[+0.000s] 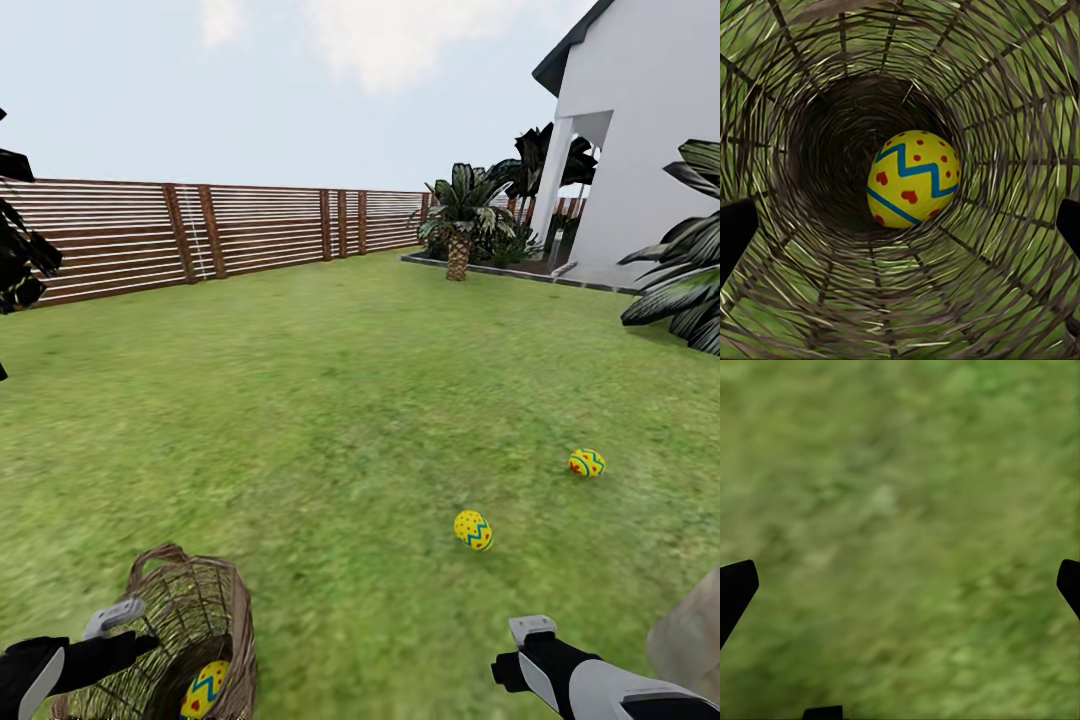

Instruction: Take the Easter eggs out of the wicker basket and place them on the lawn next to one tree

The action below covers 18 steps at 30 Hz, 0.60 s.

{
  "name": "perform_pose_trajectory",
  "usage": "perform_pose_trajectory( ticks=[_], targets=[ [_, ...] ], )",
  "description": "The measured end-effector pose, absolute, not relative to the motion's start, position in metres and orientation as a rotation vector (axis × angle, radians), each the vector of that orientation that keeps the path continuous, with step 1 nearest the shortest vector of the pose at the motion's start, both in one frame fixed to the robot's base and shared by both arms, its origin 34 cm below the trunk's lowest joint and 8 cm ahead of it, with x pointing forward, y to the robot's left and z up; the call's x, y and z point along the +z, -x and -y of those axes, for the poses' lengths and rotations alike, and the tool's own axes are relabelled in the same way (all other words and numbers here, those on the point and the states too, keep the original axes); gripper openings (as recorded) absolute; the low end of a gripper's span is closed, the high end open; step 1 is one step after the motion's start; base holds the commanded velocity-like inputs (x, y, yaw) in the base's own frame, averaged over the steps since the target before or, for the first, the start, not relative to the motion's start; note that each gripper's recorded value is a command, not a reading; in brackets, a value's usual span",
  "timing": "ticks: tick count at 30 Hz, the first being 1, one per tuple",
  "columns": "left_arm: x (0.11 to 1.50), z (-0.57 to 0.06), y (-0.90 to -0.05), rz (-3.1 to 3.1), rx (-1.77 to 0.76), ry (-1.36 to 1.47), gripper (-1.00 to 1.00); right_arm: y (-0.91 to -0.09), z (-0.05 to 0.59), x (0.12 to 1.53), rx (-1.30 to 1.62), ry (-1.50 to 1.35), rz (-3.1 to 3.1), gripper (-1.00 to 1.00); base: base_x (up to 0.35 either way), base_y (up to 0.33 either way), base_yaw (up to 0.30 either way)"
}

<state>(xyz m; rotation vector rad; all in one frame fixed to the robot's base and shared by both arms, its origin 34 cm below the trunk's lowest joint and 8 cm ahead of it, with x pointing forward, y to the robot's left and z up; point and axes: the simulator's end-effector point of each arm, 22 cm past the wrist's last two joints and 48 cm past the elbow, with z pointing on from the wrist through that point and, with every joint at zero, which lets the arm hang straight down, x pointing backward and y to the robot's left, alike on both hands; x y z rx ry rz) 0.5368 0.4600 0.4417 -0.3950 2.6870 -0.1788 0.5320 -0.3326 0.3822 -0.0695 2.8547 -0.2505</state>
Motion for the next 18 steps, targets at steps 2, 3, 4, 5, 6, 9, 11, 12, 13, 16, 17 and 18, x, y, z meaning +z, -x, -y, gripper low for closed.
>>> perform_pose_trajectory(
  ticks=[2,3,4,5,6,9,11,12,13,16,17,18],
  targets=[
    [0.436,-0.456,-0.536,-2.688,-0.187,0.394,1.00,-0.531,0.333,0.378,-0.251,0.069,-2.855,1.00,0.000,0.000,0.000],
    [0.434,-0.454,-0.536,-2.688,-0.190,0.393,1.00,-0.531,0.333,0.376,-0.251,0.069,-2.854,1.00,0.000,0.000,0.000],
    [0.431,-0.452,-0.536,-2.688,-0.194,0.393,1.00,-0.531,0.333,0.374,-0.252,0.069,-2.854,1.00,0.000,0.000,0.000],
    [0.429,-0.449,-0.536,-2.688,-0.198,0.392,1.00,-0.530,0.333,0.372,-0.252,0.069,-2.854,1.00,0.000,0.000,0.000],
    [0.426,-0.449,-0.535,-2.689,-0.199,0.392,1.00,-0.530,0.334,0.370,-0.252,0.069,-2.854,1.00,0.000,0.000,0.000],
    [0.419,-0.447,-0.534,-2.689,-0.201,0.391,1.00,-0.529,0.334,0.364,-0.252,0.069,-2.854,1.00,0.000,0.000,0.000],
    [0.415,-0.447,-0.533,-2.690,-0.201,0.391,1.00,-0.528,0.334,0.359,-0.252,0.069,-2.854,1.00,0.000,0.000,0.000],
    [0.413,-0.447,-0.533,-2.690,-0.201,0.391,1.00,-0.527,0.334,0.357,-0.252,0.069,-2.854,1.00,0.000,0.000,0.000],
    [0.410,-0.447,-0.532,-2.691,-0.202,0.391,1.00,-0.527,0.334,0.355,-0.252,0.069,-2.854,1.00,0.000,0.000,0.000],
    [0.403,-0.444,-0.531,-2.692,-0.207,0.390,1.00,-0.526,0.334,0.349,-0.252,0.069,-2.854,1.00,0.000,0.000,0.000],
    [0.400,-0.441,-0.531,-2.693,-0.211,0.388,1.00,-0.525,0.334,0.347,-0.252,0.069,-2.854,1.00,0.000,0.000,0.000],
    [0.397,-0.439,-0.530,-2.694,-0.210,0.388,1.00,-0.525,0.334,0.344,-0.252,0.069,-2.854,1.00,0.000,0.000,0.000]
  ],
)
